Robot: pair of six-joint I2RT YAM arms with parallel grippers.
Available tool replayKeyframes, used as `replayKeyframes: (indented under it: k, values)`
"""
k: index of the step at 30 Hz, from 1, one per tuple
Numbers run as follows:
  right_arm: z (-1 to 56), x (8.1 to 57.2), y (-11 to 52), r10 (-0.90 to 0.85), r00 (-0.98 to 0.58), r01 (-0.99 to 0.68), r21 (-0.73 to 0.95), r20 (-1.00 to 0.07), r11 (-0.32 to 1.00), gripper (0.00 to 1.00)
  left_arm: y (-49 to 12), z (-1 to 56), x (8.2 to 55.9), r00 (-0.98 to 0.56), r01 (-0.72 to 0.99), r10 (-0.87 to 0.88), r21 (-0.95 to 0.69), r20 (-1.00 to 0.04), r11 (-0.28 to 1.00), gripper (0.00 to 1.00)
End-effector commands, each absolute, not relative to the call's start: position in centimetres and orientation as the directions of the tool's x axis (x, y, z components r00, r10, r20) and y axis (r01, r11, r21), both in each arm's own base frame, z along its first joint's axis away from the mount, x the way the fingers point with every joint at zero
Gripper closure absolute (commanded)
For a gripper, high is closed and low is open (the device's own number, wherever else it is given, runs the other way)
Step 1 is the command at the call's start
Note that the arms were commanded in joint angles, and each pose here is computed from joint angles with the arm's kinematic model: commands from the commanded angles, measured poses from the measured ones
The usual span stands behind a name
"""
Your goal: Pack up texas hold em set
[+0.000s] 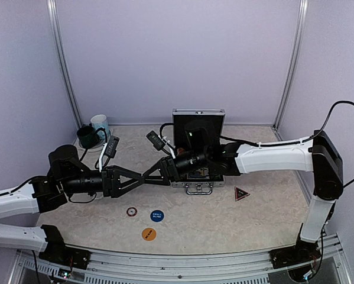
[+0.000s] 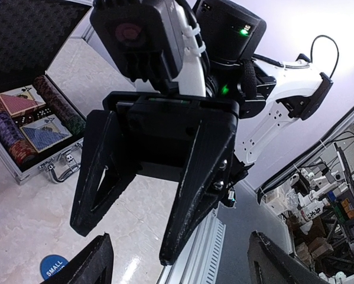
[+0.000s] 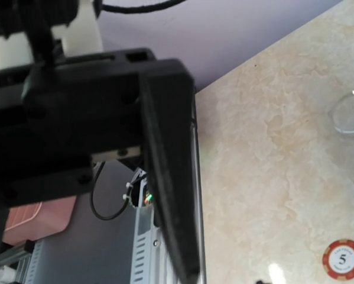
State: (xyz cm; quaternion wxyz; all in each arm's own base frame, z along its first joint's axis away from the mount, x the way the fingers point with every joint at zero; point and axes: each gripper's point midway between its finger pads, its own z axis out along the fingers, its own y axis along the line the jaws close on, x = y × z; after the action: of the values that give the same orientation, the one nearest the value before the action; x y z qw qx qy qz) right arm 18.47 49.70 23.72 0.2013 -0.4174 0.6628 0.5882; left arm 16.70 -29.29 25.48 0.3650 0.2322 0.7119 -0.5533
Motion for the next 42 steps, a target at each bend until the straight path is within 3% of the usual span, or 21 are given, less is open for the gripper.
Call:
replayKeyframes:
  k: [1,7,15,21,30,37,42]
  values:
    - [25.1,18.7,50.3,-0.288,-0.552,-0.806,0.590,-0.782,-0.057,0.45,-29.6,26.9,16.0,-0.612,0.760,-0.079,-0.613,-0.787,0.218,0.24]
    - [25.0,19.4,50.7,-0.282,-0.549,-0.815,0.579,-0.787,-0.031,0.45,-29.9,26.9,15.4,-0.614,0.766,-0.065,-0.613,-0.787,0.192,0.31]
    - [23.9,20.2,50.9,-0.294,-0.551,-0.821,0.571,-0.781,0.020,0.46,-29.9,27.1,15.4,-0.604,0.773,-0.068,-0.605,-0.794,0.190,0.51]
    - [23.2,21.2,50.6,-0.294,-0.546,-0.834,0.544,-0.785,0.094,0.46,-29.8,27.2,15.5,-0.596,0.777,-0.071,-0.597,-0.799,0.200,0.74]
    - [23.1,22.3,50.1,-0.292,-0.522,-0.853,0.493,-0.802,0.170,0.46,-29.8,27.4,15.7,-0.591,0.779,-0.073,-0.592,-0.803,0.208,0.99]
    - [24.2,22.4,49.4,-0.270,-0.527,-0.850,0.504,-0.806,0.154,0.46,-29.7,27.5,15.7,-0.585,0.781,-0.079,-0.587,-0.807,0.214,1.00]
    - [25.2,24.3,48.1,-0.221,-0.515,-0.850,0.460,-0.828,0.258,0.46,-29.6,27.2,16.0,-0.591,0.773,-0.071,-0.589,-0.803,0.236,1.00]
